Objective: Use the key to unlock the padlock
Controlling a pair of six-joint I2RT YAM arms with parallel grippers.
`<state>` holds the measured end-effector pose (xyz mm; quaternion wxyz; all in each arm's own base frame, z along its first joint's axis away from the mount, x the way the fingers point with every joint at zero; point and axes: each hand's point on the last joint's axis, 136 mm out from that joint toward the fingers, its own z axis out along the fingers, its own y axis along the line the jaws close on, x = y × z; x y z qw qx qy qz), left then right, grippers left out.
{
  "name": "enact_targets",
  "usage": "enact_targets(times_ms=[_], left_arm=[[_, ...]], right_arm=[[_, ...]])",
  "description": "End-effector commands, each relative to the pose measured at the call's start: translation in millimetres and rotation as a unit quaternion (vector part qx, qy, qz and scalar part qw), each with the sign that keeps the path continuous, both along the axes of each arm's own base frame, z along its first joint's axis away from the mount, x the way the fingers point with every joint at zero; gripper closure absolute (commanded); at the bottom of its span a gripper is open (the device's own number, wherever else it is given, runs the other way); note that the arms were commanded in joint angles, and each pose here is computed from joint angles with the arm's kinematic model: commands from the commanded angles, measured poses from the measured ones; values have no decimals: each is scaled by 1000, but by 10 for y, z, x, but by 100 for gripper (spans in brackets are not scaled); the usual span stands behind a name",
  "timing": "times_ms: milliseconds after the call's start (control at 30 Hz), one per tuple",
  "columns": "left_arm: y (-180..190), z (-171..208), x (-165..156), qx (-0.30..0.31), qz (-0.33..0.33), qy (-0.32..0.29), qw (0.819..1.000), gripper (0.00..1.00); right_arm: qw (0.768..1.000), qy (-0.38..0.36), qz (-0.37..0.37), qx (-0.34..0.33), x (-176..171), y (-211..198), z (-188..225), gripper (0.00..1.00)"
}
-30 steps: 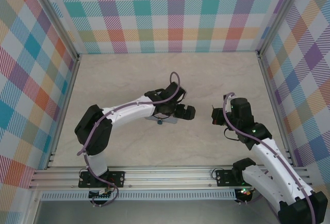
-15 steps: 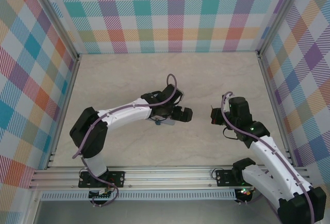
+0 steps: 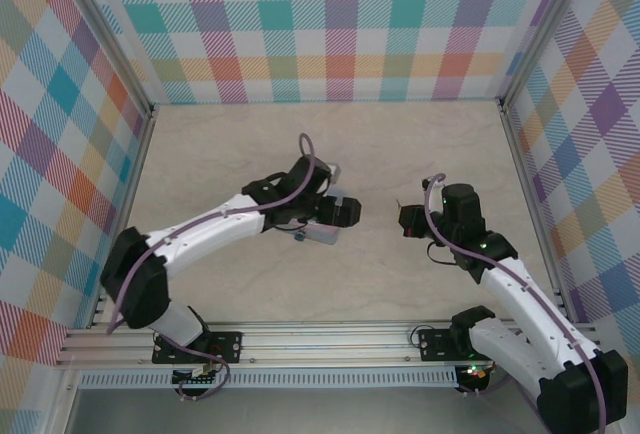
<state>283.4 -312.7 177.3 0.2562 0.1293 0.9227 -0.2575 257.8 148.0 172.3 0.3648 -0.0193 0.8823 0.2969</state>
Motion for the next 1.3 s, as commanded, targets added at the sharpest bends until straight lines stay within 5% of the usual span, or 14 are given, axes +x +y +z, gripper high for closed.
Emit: enact_targets(times_ms=[0, 200, 467, 1267], left_arm=[[341, 130, 60, -14, 39, -25, 999, 0], [861, -22, 43, -85, 108, 1, 991, 0], [909, -400, -59, -170, 103, 44, 979, 0], [720, -1030, 22, -174, 15, -20, 984, 6]], right_arm=[[996, -28, 58, 59, 6, 256, 157, 100], [989, -43, 110, 90, 26, 599, 210, 100], [983, -28, 139, 117, 198, 1084, 119, 100], [981, 6, 169, 97, 656, 1679, -329, 100]])
